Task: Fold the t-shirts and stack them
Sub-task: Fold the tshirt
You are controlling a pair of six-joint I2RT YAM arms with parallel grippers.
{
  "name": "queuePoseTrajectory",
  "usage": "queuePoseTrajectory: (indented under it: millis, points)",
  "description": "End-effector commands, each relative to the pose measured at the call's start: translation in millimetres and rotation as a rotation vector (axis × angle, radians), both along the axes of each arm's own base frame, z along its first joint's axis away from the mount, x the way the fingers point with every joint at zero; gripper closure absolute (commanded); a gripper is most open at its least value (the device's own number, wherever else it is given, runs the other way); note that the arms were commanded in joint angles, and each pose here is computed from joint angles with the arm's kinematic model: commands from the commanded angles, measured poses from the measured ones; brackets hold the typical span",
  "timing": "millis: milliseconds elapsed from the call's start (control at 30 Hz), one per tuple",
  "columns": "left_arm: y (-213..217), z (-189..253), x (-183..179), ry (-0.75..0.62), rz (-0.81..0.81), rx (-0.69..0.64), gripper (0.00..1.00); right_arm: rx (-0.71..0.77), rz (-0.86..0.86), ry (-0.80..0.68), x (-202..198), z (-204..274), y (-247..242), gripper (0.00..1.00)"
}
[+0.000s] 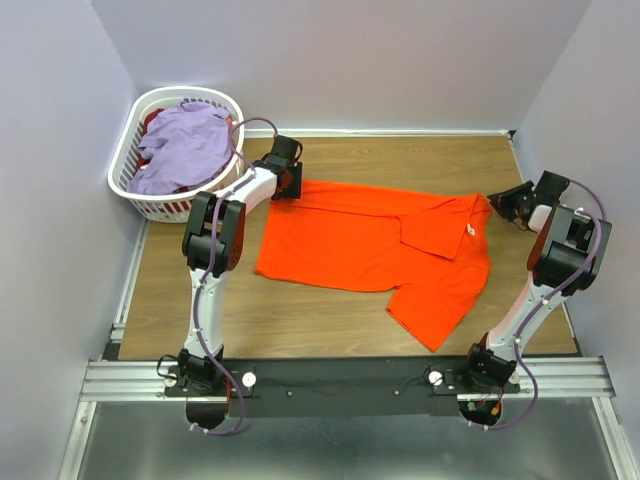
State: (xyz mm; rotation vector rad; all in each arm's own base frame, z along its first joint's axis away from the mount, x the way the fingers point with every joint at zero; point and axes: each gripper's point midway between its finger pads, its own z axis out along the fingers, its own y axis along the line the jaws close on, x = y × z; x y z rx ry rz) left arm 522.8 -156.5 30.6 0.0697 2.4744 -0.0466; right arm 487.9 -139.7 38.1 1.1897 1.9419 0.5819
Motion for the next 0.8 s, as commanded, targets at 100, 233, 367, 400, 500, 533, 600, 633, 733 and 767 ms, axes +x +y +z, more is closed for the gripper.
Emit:
queuePoseTrajectory:
  millis: [100, 233, 367, 400, 500, 533, 600, 633, 733, 767]
  points:
    - [2, -9, -2, 0.038, -0.003, -0.011, 0.39, -0.031, 0.144, -0.102, 9, 39, 28, 0.64]
    - [2, -8, -1, 0.034, -0.002, -0.009, 0.39, -0.002, 0.195, -0.087, 10, 27, 45, 0.63]
    - [2, -6, -1, 0.031, 0.000, -0.007, 0.39, 0.003, 0.245, -0.074, 8, 15, 57, 0.62]
    - [2, -6, -1, 0.031, 0.000, -0.007, 0.39, 0.001, 0.262, -0.077, 9, 15, 61, 0.63]
    - [3, -6, 0, 0.029, 0.002, -0.008, 0.39, -0.001, 0.271, -0.063, 8, 7, 62, 0.63]
    - [3, -8, -1, 0.032, 0.002, -0.007, 0.39, -0.017, 0.248, -0.048, 7, 3, 58, 0.63]
    - [3, -8, -1, 0.032, 0.002, -0.007, 0.39, -0.026, 0.234, -0.031, 5, -3, 55, 0.63]
    - [3, -8, -1, 0.033, 0.002, -0.006, 0.39, -0.038, 0.215, -0.020, 5, -6, 52, 0.63]
    - [5, -8, -1, 0.032, 0.007, 0.003, 0.39, -0.061, 0.179, 0.000, 1, -9, 46, 0.63]
    - [5, -8, -2, 0.033, 0.007, 0.006, 0.39, -0.066, 0.175, 0.001, 1, -9, 45, 0.63]
